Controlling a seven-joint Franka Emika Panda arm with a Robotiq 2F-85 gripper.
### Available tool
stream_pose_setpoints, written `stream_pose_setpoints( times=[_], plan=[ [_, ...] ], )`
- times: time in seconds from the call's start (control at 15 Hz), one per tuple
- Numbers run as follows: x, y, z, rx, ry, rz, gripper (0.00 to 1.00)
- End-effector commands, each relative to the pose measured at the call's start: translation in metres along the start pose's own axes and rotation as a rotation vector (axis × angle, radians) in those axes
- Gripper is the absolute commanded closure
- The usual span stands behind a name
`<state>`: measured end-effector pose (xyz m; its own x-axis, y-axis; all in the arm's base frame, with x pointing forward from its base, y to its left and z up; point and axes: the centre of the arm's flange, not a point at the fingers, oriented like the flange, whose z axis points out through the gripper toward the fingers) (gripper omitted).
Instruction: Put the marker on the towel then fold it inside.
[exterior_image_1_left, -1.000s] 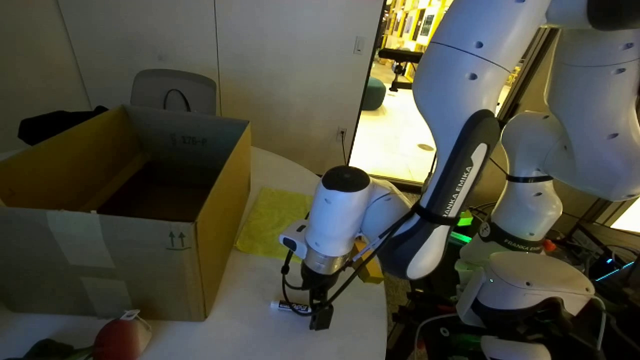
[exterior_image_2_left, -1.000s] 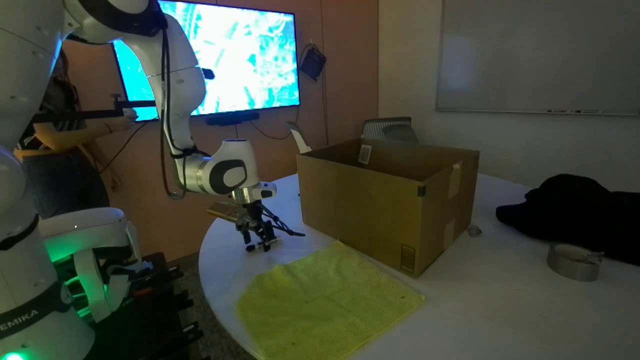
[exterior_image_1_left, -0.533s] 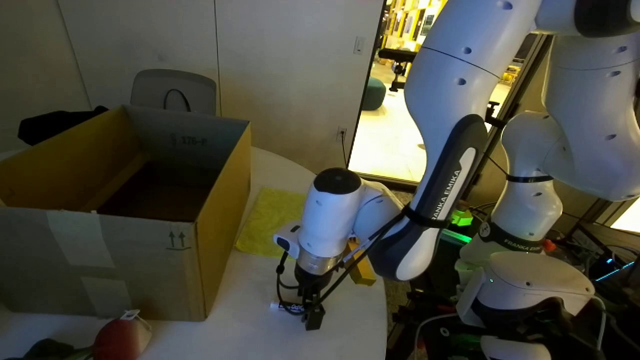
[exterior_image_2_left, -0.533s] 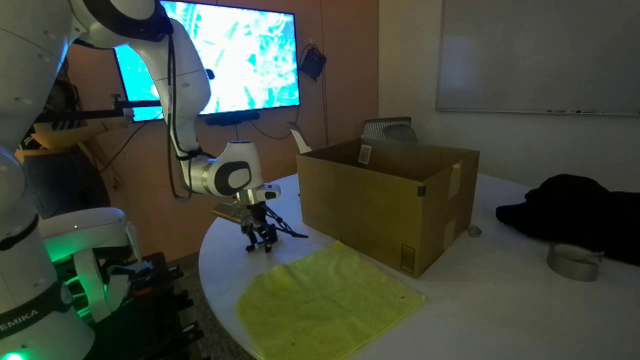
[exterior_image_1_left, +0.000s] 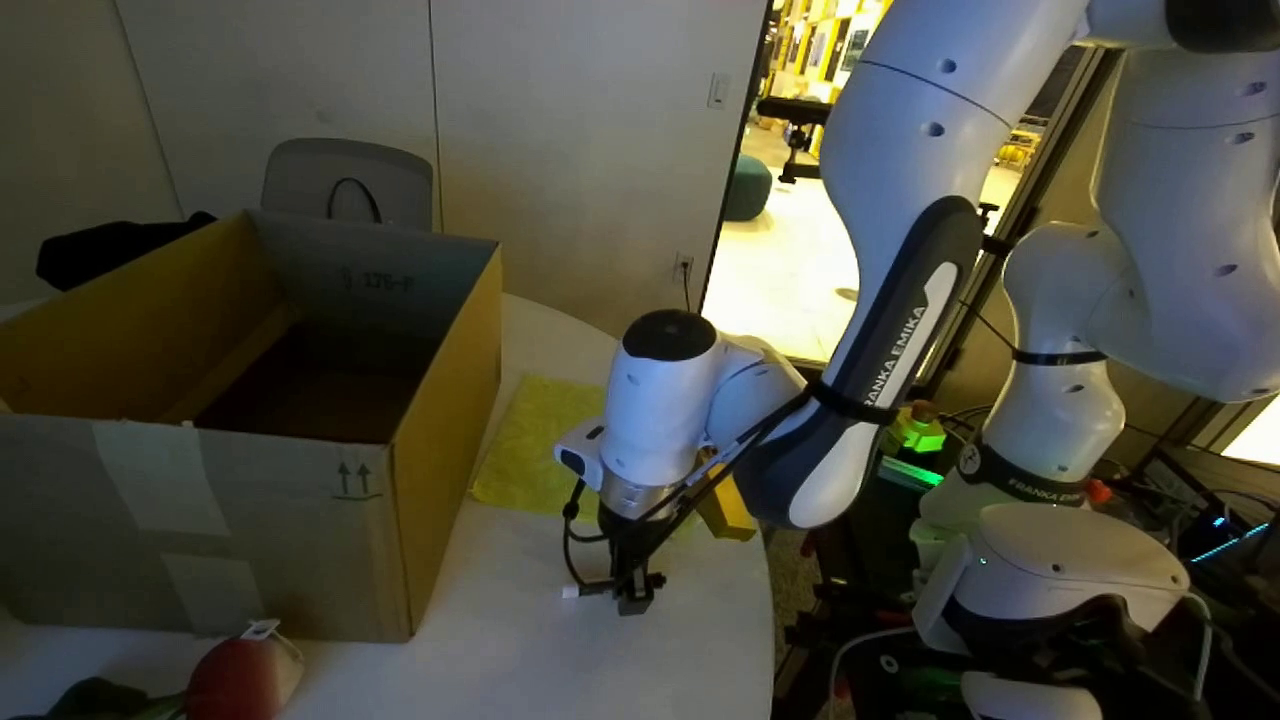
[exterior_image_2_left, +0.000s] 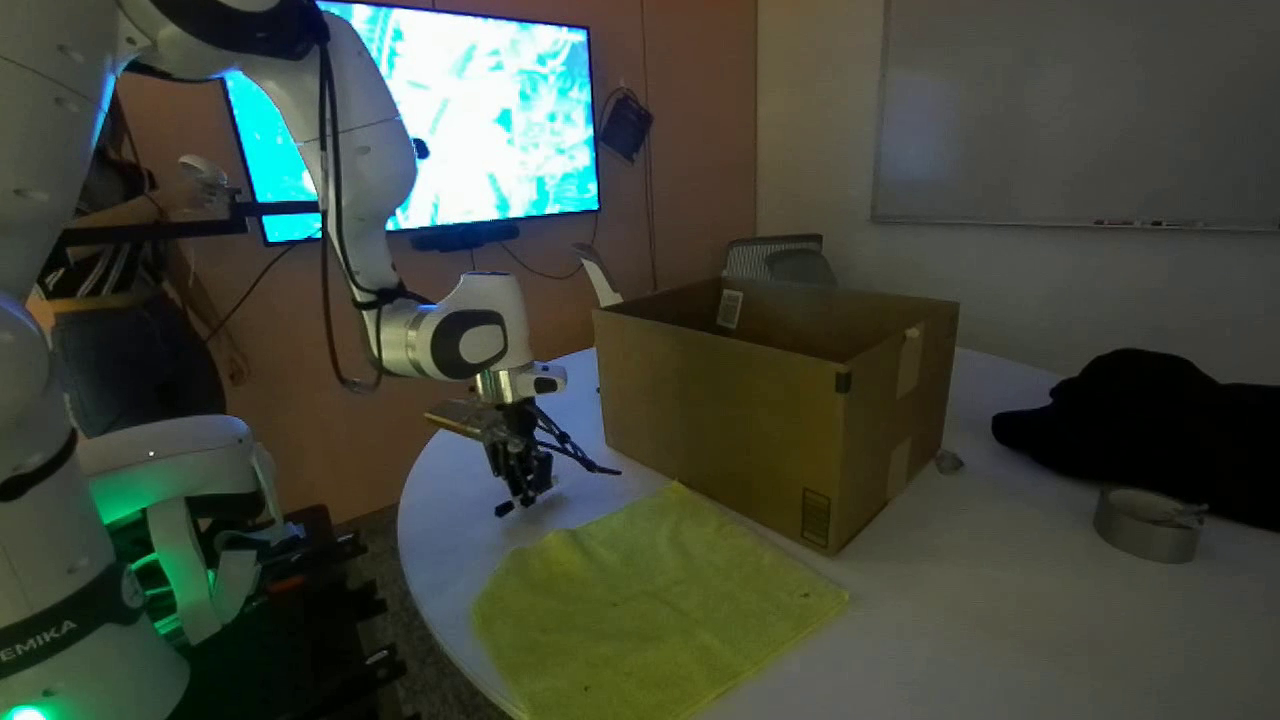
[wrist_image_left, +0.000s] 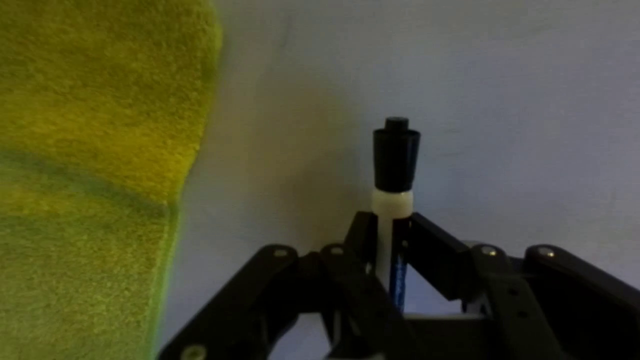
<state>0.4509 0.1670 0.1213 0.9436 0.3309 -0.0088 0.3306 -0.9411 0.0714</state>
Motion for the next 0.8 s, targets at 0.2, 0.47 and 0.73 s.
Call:
stream_pose_setpoints(
  times=[0.2, 0.47, 0.73],
  plan=[
    [-0.042, 0.050, -0.050, -0.087, -0.034, 0.076, 0.93],
    [-0.046, 0.114, -0.046, -0.171, 0.031, 0.217, 0.93],
    [-0.046, 0.169, -0.025, -0.201, 0.031, 0.339, 0.93]
  ],
)
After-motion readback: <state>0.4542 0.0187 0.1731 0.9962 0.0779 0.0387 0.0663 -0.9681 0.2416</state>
